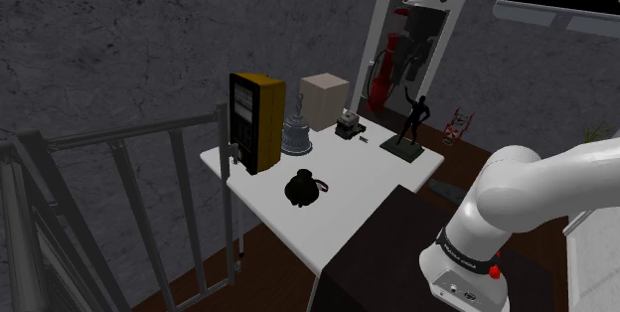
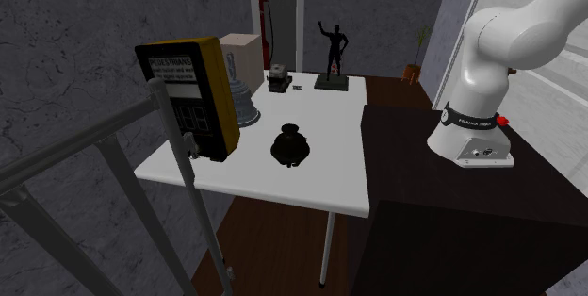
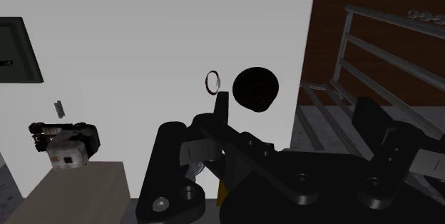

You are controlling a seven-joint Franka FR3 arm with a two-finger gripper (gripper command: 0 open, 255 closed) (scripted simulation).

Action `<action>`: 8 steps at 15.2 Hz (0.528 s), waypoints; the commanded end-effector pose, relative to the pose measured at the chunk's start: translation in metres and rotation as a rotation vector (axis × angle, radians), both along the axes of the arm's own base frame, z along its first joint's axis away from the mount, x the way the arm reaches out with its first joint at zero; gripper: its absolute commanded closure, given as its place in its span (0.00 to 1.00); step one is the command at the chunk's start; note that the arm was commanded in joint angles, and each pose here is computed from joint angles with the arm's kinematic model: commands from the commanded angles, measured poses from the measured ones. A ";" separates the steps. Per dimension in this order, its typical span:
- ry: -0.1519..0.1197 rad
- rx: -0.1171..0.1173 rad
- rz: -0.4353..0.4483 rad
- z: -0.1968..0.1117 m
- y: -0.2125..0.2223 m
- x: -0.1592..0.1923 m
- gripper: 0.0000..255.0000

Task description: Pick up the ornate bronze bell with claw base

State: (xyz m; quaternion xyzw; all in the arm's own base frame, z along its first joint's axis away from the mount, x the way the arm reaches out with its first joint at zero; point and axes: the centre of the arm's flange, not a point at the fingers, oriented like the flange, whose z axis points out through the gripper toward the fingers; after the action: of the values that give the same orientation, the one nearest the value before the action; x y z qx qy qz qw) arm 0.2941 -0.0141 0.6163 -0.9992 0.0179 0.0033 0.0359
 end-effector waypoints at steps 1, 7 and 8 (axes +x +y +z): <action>0.000 0.000 0.000 0.000 0.000 0.000 0.00; 0.010 0.005 -0.010 -0.068 0.007 0.041 0.00; 0.011 0.006 -0.011 -0.079 0.008 0.048 0.00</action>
State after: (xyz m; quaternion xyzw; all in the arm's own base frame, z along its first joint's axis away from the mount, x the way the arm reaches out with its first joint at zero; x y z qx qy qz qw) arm 0.3338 -0.0068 0.5491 -0.9990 0.0229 0.0091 0.0384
